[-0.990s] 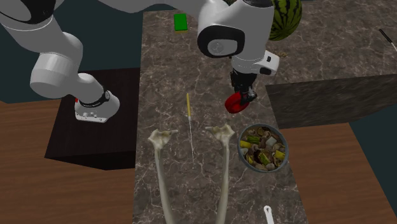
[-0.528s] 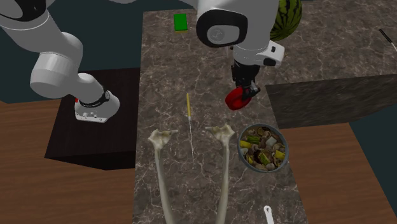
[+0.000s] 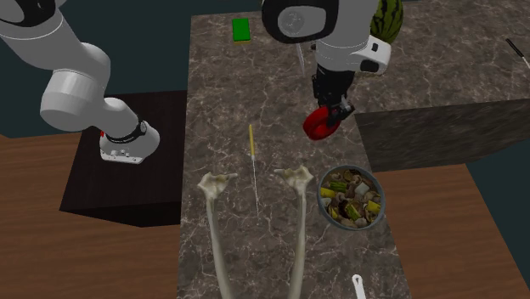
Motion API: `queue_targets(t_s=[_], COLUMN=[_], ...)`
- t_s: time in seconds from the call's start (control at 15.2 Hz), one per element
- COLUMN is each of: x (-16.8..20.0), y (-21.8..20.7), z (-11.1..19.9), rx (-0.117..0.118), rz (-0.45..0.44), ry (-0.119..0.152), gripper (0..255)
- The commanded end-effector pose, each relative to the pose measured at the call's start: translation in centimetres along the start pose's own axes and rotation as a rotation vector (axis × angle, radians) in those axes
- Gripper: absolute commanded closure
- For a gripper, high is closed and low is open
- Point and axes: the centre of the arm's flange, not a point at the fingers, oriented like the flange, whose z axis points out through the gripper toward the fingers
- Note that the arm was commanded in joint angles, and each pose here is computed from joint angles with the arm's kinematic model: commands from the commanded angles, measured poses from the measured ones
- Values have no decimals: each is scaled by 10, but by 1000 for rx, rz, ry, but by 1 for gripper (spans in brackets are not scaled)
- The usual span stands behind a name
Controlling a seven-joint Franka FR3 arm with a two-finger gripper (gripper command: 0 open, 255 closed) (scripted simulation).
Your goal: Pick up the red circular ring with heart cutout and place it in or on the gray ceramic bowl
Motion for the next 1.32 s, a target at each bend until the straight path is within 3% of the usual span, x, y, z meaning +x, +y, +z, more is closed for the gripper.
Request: queue_targets(t_s=[0.0,0.26,1.19,1.25], x=[0,1,2,1], y=[3,6,193,192], z=[-12,-28,-11,-5], rx=[0,0,0,0], rz=[0,0,0,0], ry=[0,0,0,0], gripper=[255,255,255,255])
